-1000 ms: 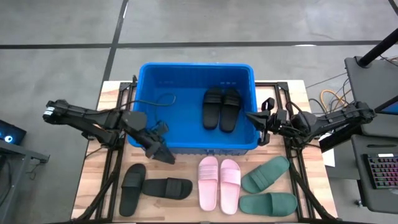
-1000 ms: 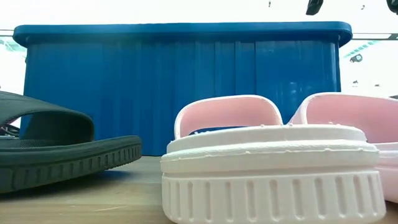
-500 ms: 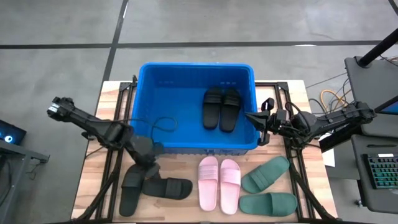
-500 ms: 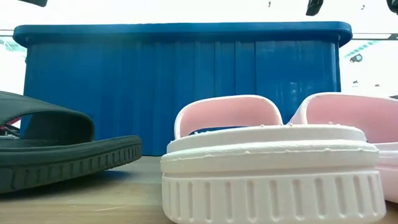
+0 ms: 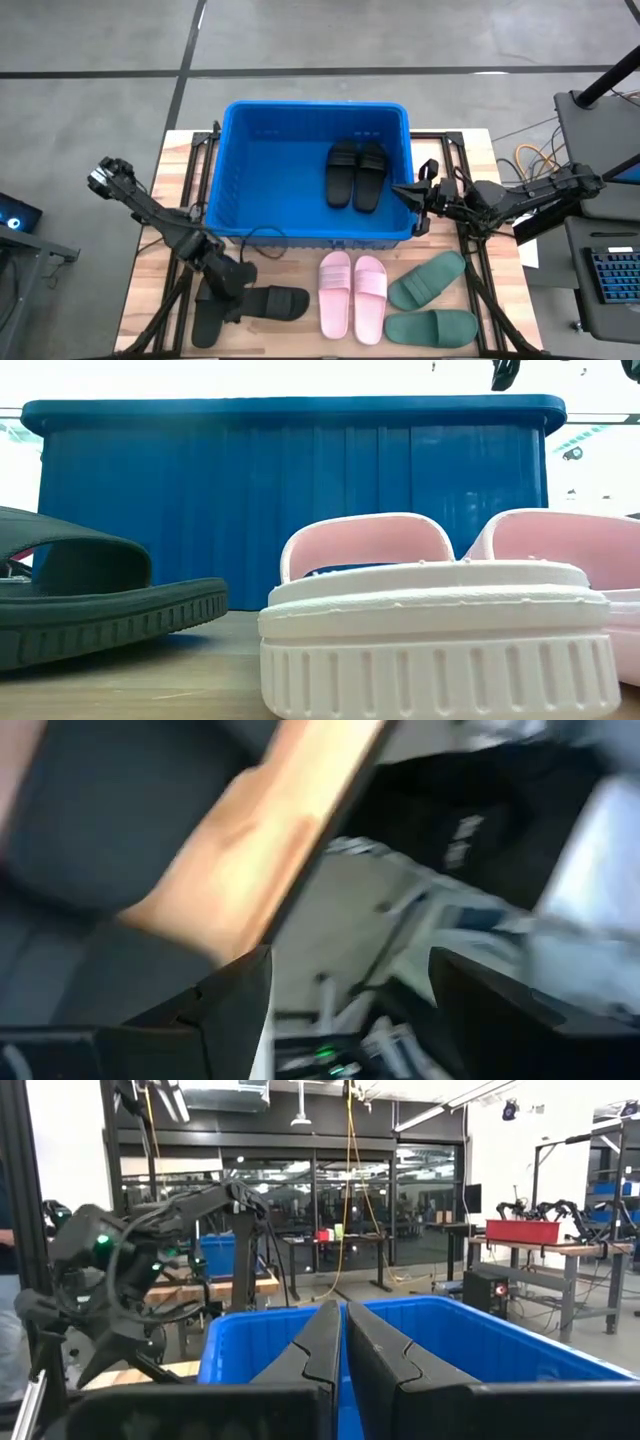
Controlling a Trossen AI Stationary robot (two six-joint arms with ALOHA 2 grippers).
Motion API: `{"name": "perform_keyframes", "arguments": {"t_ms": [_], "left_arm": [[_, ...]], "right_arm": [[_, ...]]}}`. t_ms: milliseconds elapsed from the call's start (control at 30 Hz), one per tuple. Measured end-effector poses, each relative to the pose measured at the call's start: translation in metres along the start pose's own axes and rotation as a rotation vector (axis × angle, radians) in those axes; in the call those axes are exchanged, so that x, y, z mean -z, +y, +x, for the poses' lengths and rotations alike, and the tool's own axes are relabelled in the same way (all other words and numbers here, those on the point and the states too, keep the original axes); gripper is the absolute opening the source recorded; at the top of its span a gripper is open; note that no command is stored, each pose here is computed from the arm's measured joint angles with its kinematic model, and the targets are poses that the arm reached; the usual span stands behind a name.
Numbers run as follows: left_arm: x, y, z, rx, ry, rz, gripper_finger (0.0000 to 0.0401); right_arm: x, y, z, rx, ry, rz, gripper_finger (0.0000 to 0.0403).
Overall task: Pick and place slides into bin
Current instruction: Put the left black slide into the blue bin
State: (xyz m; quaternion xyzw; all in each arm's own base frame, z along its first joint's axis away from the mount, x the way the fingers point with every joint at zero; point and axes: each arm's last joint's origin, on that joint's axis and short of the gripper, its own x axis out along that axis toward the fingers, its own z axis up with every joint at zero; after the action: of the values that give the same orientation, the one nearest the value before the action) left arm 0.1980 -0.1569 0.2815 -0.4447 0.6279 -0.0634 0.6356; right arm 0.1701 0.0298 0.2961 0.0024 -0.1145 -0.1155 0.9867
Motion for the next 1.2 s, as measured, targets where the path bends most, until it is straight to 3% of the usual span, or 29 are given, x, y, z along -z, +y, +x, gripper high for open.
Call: {"name": "perform_keyframes", "arguments": {"t_ms": [233, 433, 567, 967, 1200], "left_arm": [[0.022, 0.011, 0.007, -0.276, 0.061, -0.015, 0.0256], [0.037, 0.009, -0.010, -0.557, -0.065, 0.039, 0.0256], [0.040, 0.004, -0.003, -0.606, -0.148, 0.110, 0.0256], [0.057, 0.002, 0.062, -0.787, -0.063, 0.280, 0.0256], [0.076, 0.010, 0.080, -0.902, -0.062, 0.363, 0.0256]], "right_arm": [[0.003, 0.000, 0.000, -0.003, 0.029, -0.015, 0.0013], [0.006, 0.000, 0.000, -0.005, 0.058, -0.030, 0.0013], [0.006, 0.000, 0.000, -0.005, 0.062, -0.031, 0.0013], [0.007, 0.000, 0.000, -0.005, 0.069, -0.031, 0.0013], [0.007, 0.000, 0.000, -0.004, 0.069, -0.034, 0.0013]]}}
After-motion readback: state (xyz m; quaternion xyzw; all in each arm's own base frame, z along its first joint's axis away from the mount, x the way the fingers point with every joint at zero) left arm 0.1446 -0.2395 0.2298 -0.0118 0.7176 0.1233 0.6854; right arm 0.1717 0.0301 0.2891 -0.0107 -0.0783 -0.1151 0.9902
